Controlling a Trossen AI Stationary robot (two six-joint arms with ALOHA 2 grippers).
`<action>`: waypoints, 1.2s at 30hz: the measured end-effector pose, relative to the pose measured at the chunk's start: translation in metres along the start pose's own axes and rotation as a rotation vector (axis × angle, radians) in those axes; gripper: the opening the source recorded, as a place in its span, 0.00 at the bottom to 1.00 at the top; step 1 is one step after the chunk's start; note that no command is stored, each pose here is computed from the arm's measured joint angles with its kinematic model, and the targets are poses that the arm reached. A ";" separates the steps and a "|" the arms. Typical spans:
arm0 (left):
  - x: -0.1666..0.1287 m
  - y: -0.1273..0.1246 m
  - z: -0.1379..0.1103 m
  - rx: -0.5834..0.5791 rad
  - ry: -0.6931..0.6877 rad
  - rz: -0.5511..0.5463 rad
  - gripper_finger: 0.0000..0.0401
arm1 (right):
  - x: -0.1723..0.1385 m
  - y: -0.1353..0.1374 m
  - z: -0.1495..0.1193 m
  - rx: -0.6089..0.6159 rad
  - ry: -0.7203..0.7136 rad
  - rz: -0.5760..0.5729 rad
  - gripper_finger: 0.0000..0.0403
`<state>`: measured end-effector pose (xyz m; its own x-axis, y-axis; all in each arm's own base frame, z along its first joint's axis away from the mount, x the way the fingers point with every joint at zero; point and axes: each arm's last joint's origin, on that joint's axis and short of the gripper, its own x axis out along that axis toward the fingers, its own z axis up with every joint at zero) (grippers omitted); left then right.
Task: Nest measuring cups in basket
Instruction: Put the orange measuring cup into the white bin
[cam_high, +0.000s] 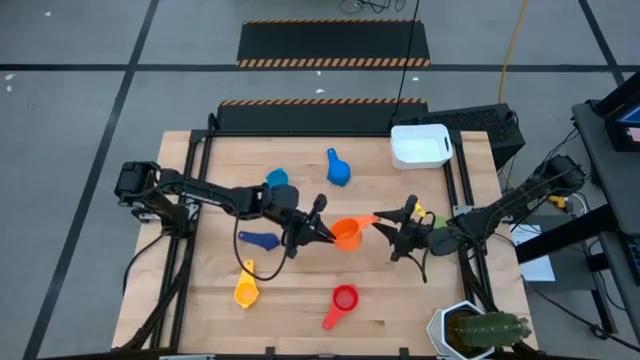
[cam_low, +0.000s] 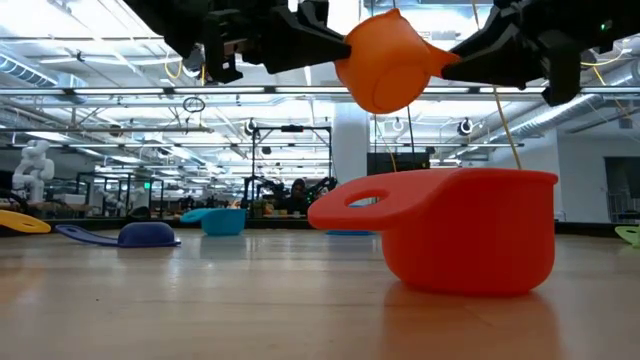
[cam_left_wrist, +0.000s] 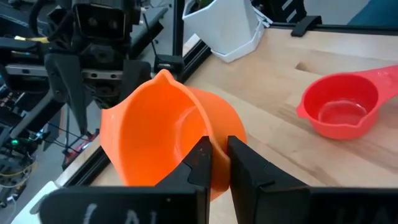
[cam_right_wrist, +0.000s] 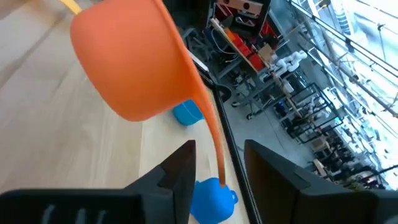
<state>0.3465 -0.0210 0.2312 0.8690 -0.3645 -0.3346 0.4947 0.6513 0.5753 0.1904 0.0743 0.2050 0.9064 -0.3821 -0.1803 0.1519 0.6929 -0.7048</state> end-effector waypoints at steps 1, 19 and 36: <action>0.000 0.000 0.000 0.003 -0.002 0.002 0.08 | 0.000 0.000 0.000 -0.004 -0.002 0.003 0.31; 0.000 0.004 -0.002 -0.111 0.093 0.124 0.16 | 0.000 -0.002 0.001 -0.011 0.006 -0.032 0.01; -0.051 0.020 0.019 -0.438 0.326 0.522 0.53 | 0.010 -0.036 -0.033 -0.540 0.542 -0.341 0.00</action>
<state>0.3118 -0.0021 0.2740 0.9095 0.2353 -0.3427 -0.0886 0.9152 0.3932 0.1810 0.0253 0.2053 0.5093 -0.8541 -0.1051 0.0487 0.1505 -0.9874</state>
